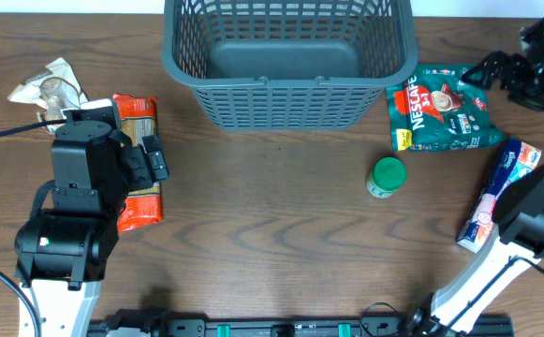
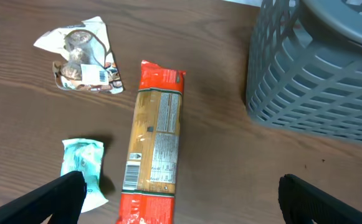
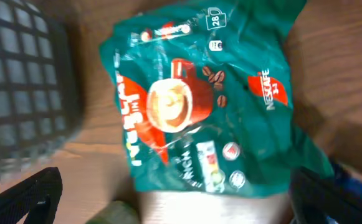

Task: Pack container
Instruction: 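Reach the right gripper to the green Nescafe pouch and grasp it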

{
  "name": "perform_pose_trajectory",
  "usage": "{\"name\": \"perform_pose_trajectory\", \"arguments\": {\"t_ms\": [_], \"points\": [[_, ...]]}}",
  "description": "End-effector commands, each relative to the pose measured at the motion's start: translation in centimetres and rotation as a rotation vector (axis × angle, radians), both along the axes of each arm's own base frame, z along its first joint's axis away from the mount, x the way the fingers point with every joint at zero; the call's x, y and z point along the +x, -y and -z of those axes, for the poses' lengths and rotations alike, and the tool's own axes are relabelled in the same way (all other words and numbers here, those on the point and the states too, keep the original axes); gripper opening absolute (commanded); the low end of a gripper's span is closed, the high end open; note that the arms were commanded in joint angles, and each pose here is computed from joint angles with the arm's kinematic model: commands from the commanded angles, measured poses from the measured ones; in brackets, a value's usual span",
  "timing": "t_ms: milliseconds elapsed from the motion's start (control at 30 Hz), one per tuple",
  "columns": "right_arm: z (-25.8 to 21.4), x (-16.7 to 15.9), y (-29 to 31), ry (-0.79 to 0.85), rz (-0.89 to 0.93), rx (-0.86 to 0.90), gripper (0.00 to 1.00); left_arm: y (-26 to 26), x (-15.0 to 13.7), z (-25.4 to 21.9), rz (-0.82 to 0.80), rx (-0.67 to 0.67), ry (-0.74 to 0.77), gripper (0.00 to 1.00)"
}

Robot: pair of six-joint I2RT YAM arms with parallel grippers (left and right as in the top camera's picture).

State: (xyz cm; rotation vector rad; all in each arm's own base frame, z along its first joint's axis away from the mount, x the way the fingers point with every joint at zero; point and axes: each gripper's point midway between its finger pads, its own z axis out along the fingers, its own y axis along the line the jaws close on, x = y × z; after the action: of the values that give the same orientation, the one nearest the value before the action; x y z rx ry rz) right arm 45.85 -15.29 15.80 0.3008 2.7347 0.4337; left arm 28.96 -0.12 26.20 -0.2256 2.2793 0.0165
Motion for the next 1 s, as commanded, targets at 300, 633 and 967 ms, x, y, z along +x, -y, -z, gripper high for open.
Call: {"name": "perform_pose_trajectory", "arguments": {"t_ms": [300, 633, 967], "points": [[6.0, 2.0, 1.5, 0.005, -0.203, -0.108, 0.99, -0.2, 0.1, -0.7, -0.013, 0.001, 0.014, 0.99], [10.7, 3.6, 1.8, -0.002, -0.21, -0.085, 0.99, -0.3, -0.2, -0.4, -0.013, 0.003, -0.006, 0.98], [16.2, 4.7, -0.6, -0.033, -0.256, -0.023, 0.99, -0.3, -0.2, -0.4, -0.01, 0.006, -0.006, 0.99]]}}
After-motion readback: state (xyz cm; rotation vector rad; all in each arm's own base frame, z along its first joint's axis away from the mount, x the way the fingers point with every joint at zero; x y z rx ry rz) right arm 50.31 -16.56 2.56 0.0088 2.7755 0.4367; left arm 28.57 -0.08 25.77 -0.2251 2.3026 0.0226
